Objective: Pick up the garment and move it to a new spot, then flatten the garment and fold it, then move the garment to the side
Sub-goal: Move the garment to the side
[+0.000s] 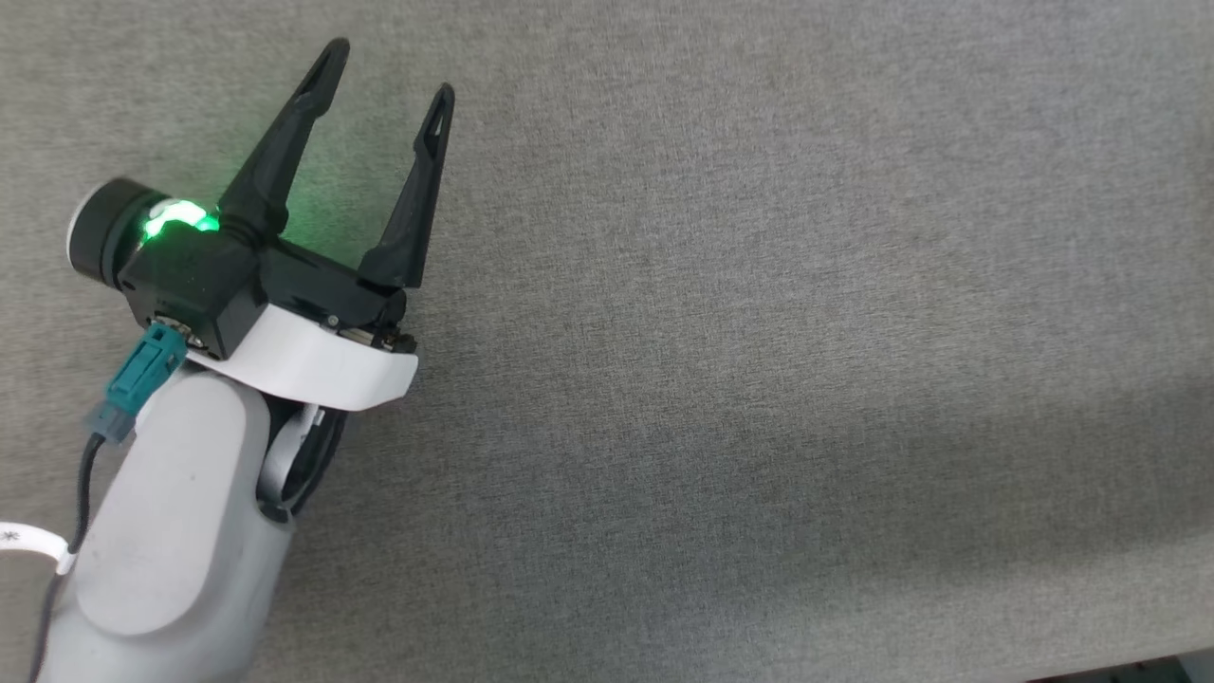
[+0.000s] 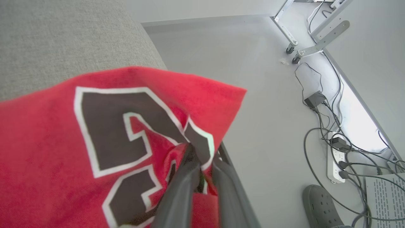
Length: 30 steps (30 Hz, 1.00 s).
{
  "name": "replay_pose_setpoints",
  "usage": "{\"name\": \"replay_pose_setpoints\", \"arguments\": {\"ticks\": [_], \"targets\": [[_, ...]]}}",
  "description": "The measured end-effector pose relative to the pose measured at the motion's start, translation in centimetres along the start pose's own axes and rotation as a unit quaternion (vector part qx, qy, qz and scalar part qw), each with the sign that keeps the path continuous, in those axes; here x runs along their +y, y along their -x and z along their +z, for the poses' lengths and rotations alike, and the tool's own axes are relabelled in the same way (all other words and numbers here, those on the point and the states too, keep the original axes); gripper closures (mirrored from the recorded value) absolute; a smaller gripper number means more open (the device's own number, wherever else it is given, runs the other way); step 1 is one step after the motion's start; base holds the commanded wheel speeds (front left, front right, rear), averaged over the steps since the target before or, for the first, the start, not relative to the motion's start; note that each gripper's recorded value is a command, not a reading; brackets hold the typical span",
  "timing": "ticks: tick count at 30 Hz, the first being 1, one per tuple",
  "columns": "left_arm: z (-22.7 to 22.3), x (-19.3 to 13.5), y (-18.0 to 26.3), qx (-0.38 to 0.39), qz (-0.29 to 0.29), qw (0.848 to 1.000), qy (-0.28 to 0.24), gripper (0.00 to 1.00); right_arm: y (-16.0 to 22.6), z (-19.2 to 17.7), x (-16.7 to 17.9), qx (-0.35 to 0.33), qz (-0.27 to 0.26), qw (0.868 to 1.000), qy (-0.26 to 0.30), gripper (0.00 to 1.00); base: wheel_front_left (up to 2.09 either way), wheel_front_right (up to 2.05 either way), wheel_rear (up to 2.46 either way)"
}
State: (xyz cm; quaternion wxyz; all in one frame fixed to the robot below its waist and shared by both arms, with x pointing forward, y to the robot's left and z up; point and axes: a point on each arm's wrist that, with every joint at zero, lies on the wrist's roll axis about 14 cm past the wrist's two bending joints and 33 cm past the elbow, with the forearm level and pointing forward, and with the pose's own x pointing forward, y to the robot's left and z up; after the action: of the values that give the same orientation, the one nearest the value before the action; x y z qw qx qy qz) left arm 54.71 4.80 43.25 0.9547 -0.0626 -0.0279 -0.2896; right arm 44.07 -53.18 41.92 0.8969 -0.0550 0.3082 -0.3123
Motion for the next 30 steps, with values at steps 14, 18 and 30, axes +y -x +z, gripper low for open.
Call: {"name": "replay_pose_setpoints", "arguments": {"ticks": [14, 18, 30], "targets": [[3.6, -0.4, 4.5, -0.001, 0.062, 0.998, 0.022, 0.00, 3.5, 3.8, 4.9, -0.071, 0.092, 0.991, 0.062, 0.00, 0.00, 0.00, 0.00], [4.1, -0.7, 6.9, 0.007, 0.087, 0.996, 0.033, 0.00, 5.5, 4.6, 7.7, -0.109, 0.140, 0.983, 0.057, 0.00, 0.00, 0.00, 0.00], [6.1, 0.3, 16.6, 0.009, 0.196, 0.979, 0.049, 0.00, 14.0, 1.7, 18.0, -0.175, 0.303, 0.936, 0.036, 0.00, 0.00, 0.00, 0.00]]}}
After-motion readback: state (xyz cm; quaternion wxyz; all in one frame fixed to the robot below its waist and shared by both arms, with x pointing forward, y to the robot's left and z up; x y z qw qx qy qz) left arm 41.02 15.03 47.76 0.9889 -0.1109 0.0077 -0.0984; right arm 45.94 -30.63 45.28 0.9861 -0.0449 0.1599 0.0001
